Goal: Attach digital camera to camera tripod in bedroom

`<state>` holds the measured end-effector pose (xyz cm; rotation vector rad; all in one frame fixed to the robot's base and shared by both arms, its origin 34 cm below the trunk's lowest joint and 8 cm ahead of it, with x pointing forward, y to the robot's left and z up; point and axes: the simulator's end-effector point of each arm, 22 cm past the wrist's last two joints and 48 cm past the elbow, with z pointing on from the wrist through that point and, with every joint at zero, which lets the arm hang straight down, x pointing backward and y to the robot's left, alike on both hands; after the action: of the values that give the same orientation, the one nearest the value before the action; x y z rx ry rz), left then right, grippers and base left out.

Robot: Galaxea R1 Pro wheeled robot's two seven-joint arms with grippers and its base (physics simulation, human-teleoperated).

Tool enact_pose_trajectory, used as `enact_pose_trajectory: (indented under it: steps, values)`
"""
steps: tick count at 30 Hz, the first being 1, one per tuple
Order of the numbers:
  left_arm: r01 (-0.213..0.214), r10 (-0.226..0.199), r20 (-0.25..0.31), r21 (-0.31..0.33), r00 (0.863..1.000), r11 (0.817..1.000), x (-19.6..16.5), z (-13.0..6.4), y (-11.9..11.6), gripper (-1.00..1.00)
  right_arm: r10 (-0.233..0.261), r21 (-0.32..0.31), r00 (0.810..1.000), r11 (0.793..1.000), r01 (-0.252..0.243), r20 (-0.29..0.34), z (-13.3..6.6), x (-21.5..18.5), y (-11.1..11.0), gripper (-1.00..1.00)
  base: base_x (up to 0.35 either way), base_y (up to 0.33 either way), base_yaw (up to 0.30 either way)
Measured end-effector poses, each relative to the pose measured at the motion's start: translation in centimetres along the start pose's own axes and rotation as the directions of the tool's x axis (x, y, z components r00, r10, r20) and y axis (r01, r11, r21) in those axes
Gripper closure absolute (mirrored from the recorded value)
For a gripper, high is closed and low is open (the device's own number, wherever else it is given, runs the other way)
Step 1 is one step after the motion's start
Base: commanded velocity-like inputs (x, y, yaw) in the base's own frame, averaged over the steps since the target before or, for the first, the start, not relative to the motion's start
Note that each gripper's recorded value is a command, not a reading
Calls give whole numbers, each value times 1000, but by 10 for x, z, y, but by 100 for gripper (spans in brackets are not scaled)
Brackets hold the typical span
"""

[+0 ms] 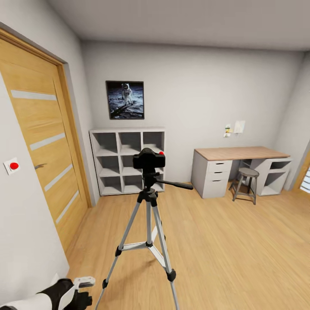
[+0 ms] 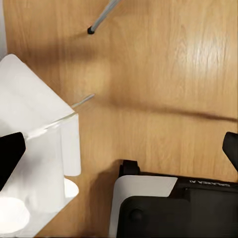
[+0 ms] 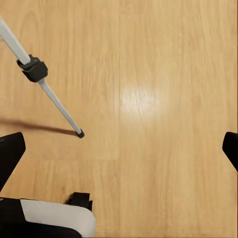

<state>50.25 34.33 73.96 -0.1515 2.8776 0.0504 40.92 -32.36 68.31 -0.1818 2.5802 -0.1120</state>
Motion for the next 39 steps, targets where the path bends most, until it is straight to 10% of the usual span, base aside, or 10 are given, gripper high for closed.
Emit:
enact_pose_trajectory:
  steps: [39]
  values:
    - [-22,27,-292,19,956,1000,221,29,-15,-100,-4,48,958,999,19,-287,-50,176,12,-100,0,0,0]
